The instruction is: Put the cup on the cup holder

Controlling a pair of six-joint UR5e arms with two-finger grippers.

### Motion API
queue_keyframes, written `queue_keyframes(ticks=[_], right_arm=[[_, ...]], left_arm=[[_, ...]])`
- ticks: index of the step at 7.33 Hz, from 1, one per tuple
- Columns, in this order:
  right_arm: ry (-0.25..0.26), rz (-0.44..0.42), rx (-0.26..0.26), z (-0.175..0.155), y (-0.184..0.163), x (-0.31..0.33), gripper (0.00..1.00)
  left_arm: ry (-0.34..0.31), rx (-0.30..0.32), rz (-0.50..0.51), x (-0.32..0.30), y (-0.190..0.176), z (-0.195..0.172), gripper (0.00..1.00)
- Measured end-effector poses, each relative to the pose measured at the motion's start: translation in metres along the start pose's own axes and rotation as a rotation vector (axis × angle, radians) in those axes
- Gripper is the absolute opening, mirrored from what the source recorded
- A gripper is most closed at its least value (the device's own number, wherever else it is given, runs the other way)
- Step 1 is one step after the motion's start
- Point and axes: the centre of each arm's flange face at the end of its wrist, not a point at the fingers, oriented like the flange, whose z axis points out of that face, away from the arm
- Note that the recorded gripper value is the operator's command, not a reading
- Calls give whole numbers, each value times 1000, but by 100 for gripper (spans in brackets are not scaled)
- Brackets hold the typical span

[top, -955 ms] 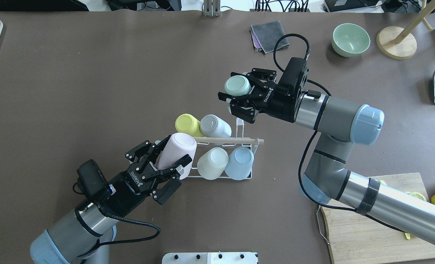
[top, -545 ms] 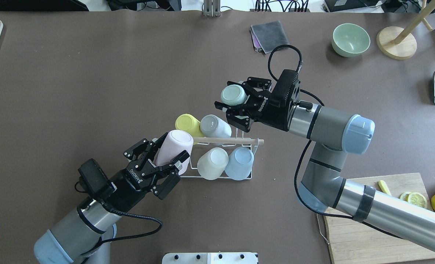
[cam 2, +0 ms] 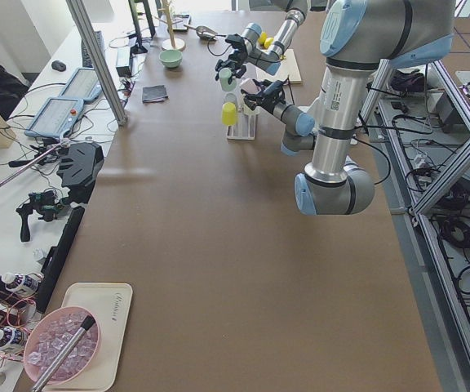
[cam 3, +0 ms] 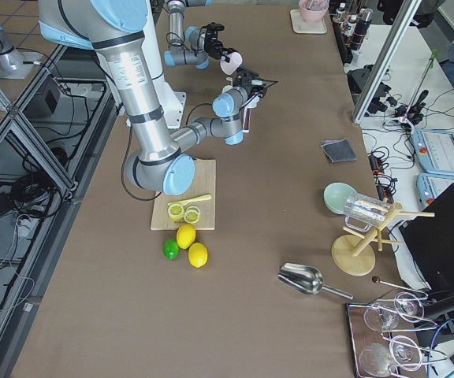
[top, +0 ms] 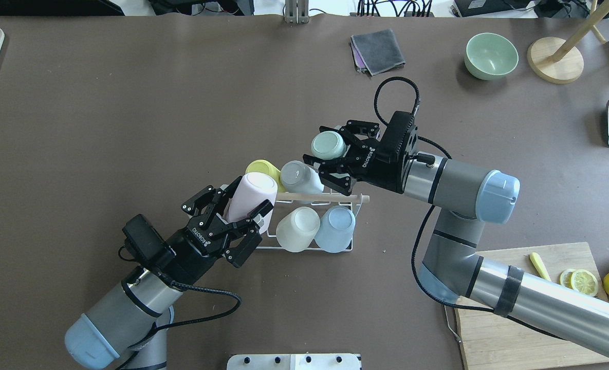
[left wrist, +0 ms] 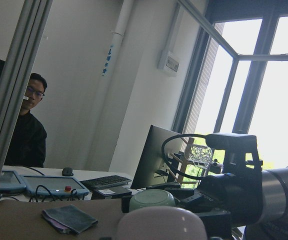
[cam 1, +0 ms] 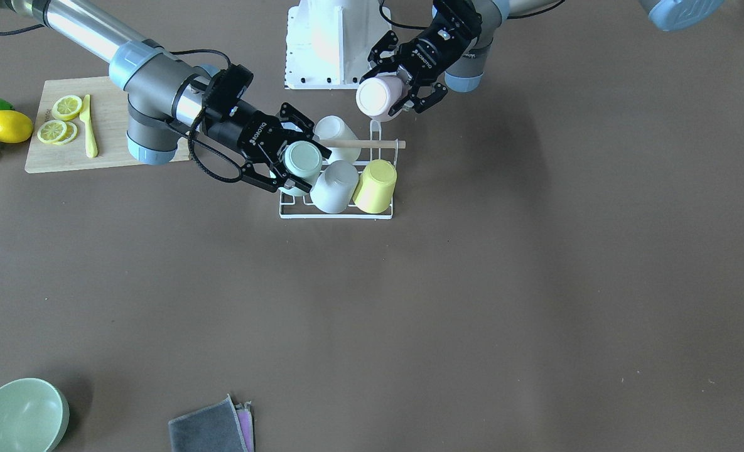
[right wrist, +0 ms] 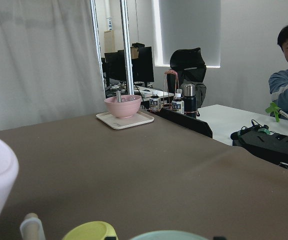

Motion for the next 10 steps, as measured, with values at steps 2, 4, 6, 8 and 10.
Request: queue_keyframes(ticks=[2, 4, 6, 8, 10], right_arm=[[-6, -2, 1, -1, 6, -1, 0], [-8, -4, -1, -1, 9, -2, 0], [-12, -2, -2, -1, 10, -4, 0], [-15, 2, 0, 0, 10, -7, 100], [-16, 4, 6, 1, 8, -9, 100]], left_arm=[[-14, -10, 21, -2, 12, 10, 0], [-21, -22, 35, -5, 21, 14, 0], [-23, -25, 40, -7, 24, 14, 0], [-25, -38, 48, -9, 31, 12, 0], [-25, -47, 52, -10, 35, 10, 98]])
